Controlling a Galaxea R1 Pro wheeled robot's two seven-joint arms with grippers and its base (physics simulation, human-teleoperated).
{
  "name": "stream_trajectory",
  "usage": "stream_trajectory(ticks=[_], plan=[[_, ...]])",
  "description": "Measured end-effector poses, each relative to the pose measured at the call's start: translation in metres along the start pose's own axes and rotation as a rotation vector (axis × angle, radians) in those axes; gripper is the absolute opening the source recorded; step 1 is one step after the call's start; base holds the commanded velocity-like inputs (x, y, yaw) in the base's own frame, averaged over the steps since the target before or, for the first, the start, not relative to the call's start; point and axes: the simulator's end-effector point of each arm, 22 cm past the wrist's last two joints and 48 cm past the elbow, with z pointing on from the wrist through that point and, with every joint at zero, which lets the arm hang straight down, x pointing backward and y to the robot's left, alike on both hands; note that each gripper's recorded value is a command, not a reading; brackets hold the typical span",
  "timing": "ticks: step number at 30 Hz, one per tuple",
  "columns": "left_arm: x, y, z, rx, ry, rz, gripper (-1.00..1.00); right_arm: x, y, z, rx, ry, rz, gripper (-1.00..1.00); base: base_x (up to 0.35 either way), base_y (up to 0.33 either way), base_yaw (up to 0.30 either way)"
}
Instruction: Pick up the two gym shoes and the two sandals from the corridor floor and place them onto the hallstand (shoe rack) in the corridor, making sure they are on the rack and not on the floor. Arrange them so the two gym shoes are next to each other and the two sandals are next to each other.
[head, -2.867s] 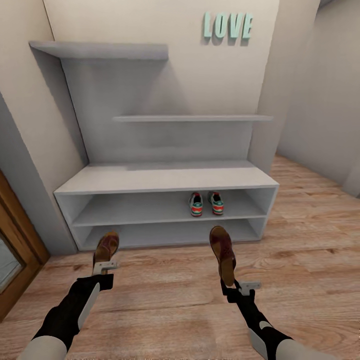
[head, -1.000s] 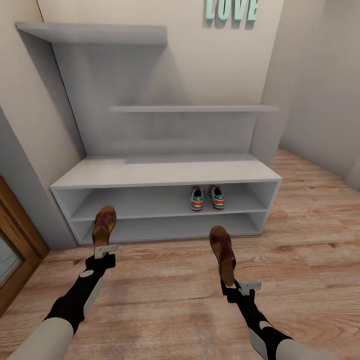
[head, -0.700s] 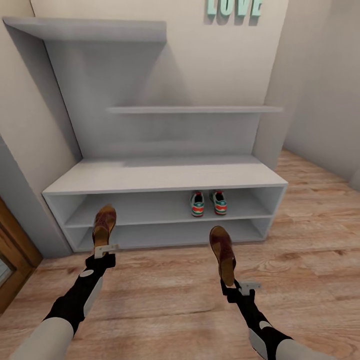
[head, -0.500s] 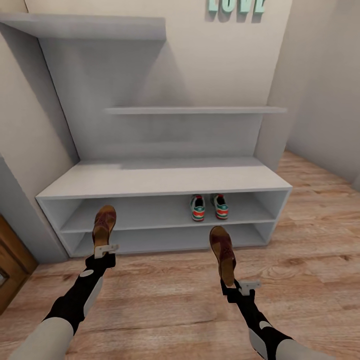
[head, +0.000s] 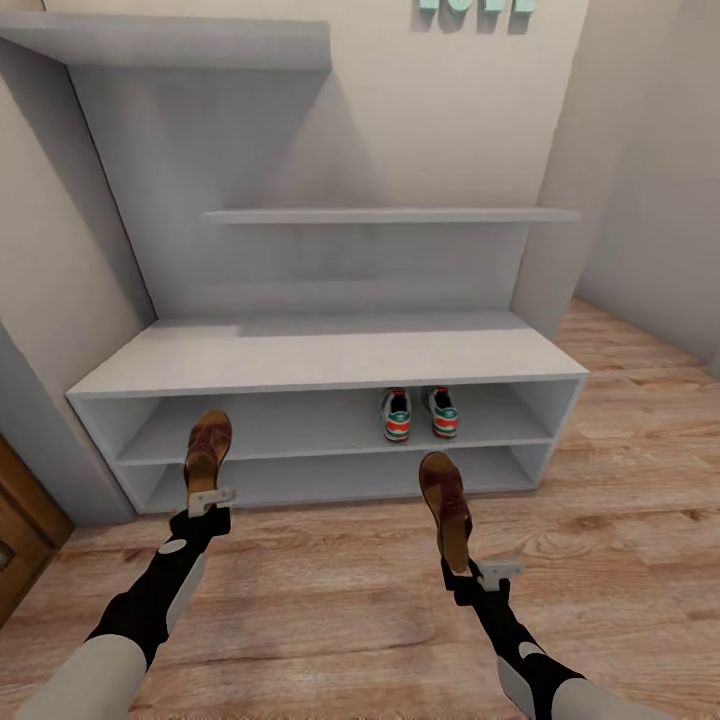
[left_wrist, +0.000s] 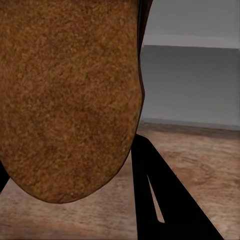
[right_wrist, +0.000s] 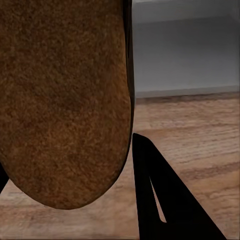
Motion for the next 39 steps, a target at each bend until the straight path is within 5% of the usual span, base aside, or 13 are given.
stream_trajectory(ticks=[12, 39], plan=[[0.038, 0.000, 0.015, -0.005, 0.061, 0.013, -1.00, 0.038, -0.002, 0.002, 0.003, 0.065, 0.006, -1.00, 0.000, 0.000, 0.000], [0.042, 0.002, 0.016, -0.008, 0.068, 0.017, -1.00, 0.043, -0.002, 0.001, 0.004, 0.073, 0.007, -1.00, 0.067, 0.043, 0.000]])
